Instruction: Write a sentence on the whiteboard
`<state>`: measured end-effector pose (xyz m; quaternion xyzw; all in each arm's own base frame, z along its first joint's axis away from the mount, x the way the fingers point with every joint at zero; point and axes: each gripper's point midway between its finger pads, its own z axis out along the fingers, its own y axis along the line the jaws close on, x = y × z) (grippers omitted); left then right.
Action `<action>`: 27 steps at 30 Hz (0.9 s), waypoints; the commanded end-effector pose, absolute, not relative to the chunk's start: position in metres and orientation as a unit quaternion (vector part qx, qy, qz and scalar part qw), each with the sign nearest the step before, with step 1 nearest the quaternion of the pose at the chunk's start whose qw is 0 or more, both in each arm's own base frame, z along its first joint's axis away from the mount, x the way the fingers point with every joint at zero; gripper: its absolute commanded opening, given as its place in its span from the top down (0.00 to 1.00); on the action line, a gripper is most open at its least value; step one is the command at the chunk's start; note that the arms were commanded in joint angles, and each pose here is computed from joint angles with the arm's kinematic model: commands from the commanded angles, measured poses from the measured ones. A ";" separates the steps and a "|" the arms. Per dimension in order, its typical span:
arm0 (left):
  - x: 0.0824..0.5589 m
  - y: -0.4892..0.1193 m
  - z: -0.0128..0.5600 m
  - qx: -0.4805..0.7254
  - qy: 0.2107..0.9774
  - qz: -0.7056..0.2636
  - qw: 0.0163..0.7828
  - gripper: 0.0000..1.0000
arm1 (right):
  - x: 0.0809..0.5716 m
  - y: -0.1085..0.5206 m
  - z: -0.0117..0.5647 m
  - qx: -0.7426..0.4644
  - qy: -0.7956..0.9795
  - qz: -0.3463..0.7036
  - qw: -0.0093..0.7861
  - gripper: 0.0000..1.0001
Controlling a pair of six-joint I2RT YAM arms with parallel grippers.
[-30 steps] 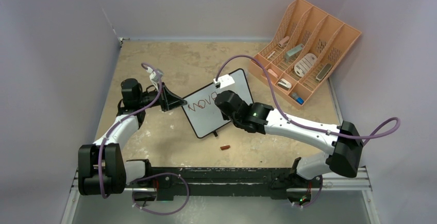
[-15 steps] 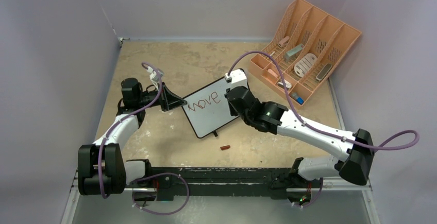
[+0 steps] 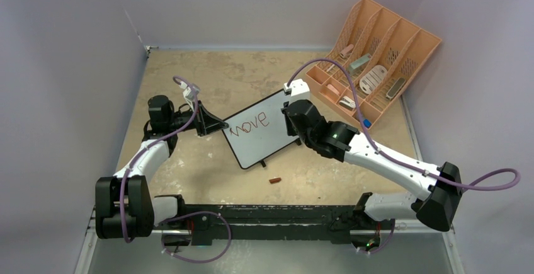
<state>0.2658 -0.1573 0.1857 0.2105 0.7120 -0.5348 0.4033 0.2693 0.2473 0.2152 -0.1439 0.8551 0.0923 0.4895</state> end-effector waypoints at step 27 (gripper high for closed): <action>0.267 -0.160 0.194 0.242 0.698 -0.530 0.416 1.00 | 0.282 0.264 0.232 -0.151 0.836 0.114 0.515 1.00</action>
